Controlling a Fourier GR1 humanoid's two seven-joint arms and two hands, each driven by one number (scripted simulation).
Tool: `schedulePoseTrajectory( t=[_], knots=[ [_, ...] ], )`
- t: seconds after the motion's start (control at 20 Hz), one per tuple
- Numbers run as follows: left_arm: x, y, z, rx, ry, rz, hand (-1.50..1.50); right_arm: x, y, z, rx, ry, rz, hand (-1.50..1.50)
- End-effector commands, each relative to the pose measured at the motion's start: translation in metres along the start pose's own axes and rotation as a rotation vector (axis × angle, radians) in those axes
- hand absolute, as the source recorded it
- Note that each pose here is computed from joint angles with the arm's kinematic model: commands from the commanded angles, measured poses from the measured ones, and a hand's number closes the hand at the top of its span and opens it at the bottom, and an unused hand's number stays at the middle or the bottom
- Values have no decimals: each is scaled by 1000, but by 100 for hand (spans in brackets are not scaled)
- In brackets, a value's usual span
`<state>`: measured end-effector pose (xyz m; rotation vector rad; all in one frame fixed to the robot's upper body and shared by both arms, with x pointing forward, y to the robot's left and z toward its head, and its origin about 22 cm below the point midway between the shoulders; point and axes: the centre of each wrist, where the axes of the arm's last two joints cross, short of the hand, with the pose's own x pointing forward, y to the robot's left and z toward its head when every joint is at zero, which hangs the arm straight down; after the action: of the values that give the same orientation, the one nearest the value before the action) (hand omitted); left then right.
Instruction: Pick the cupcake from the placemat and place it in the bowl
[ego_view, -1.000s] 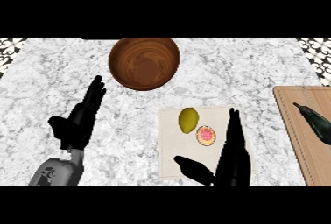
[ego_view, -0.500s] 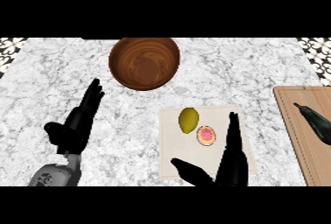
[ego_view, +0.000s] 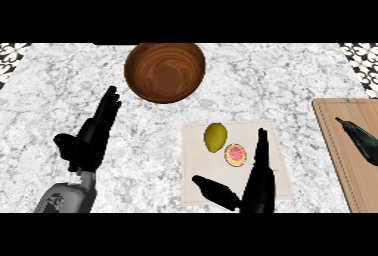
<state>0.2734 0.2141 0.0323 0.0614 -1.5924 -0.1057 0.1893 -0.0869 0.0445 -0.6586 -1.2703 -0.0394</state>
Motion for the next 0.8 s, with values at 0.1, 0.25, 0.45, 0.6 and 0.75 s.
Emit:
schedulePoseTrajectory(
  t=[0.1, 0.25, 0.45, 0.6, 0.75],
  knots=[
    [4, -6, -8, -20, -6, -1, 0, -8, 18, -23, -40, 59, -64, -150],
    [-5, 5, 3, -5, 1, -10, 0, -27, 33, -7, -31, 62, -56, -150],
    [-13, -5, 7, -3, 6, -2, 0, -32, 31, -29, -48, 111, 13, -150],
    [-10, 17, -6, 4, -18, -10, 0, -58, 27, -15, -77, 150, 101, -150],
    [0, -5, -4, -20, 2, -5, 0, -54, 38, -42, -75, 170, 120, -150]
  ],
)
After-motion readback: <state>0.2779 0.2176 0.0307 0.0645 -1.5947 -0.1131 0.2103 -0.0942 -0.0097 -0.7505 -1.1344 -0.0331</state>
